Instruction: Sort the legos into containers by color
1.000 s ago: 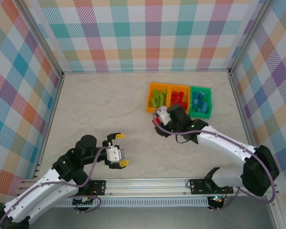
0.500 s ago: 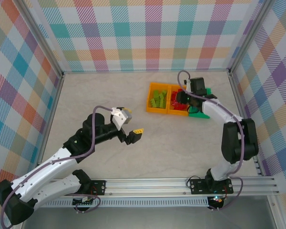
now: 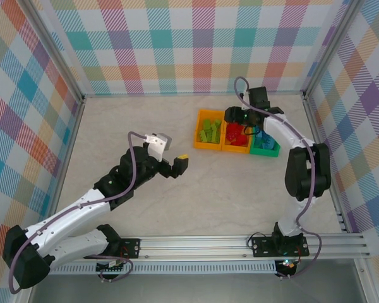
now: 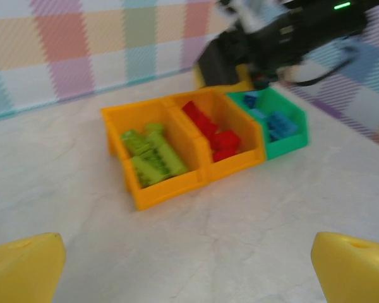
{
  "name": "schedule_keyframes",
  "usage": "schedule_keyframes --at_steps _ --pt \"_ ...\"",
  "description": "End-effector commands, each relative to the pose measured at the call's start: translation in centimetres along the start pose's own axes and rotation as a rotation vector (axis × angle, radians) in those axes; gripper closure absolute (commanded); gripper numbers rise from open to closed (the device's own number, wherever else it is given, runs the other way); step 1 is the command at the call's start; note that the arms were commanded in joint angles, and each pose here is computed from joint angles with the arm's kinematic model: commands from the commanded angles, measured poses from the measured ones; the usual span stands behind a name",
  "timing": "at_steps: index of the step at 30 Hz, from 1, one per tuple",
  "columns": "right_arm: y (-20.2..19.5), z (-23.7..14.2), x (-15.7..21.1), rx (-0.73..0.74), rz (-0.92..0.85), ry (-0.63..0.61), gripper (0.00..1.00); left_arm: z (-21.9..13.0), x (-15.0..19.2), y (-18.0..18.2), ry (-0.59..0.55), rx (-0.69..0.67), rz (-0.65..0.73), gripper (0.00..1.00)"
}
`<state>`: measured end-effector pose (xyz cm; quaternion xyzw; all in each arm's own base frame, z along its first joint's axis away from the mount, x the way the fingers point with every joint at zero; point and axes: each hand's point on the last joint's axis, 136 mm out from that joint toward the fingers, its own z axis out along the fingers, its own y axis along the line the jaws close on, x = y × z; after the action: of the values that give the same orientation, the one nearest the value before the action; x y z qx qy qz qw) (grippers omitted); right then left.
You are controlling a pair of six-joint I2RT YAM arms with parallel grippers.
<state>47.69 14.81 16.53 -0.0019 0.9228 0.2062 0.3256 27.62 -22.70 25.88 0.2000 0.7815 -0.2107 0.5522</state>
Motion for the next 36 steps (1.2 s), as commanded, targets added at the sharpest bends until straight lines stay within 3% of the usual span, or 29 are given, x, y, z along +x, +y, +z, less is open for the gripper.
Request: schedule_keyframes --at_steps 1,4,7,11,17,22,24,27,33,36 --pt "0.5 -4.6 0.5 0.026 -0.021 -0.044 0.28 -0.7 -0.1 5.4 0.004 -0.302 -0.029 0.00" --pt "-1.7 -7.1 2.7 0.103 -0.001 -0.088 0.14 -2.1 0.6 9.9 0.048 -0.539 0.000 0.00" --pt "-4.3 -9.2 4.9 0.177 0.024 -0.145 0.00 -3.1 2.2 13.6 0.110 -0.693 0.051 0.00" --pt "-9.0 -10.7 7.4 0.325 0.061 -0.172 0.00 -4.0 5.0 17.3 0.159 -0.789 0.025 0.00" --pt "-15.7 -9.9 9.6 0.592 0.082 -0.169 0.00 -5.0 8.9 21.0 0.157 -0.855 -0.056 0.00" --pt "-18.5 -8.3 9.0 0.674 0.112 -0.321 0.00 -4.7 10.4 23.1 0.126 -0.878 -0.102 0.00" --pt "-18.6 -7.5 8.1 0.655 0.055 -0.401 0.00 -4.0 11.0 23.6 0.141 -0.869 -0.109 0.00" --pt "-18.6 -5.9 7.2 0.615 -0.015 -0.416 0.00 -3.0 11.7 24.2 0.166 -0.869 -0.102 0.00" --pt "-14.0 -1.6 7.2 0.277 -0.180 -0.268 0.00 -0.5 13.0 25.1 0.107 -0.786 -0.142 0.00" --pt "-14.2 -1.4 7.3 0.287 -0.177 -0.247 0.00 0.6 13.1 25.4 0.111 -0.761 -0.131 0.00"
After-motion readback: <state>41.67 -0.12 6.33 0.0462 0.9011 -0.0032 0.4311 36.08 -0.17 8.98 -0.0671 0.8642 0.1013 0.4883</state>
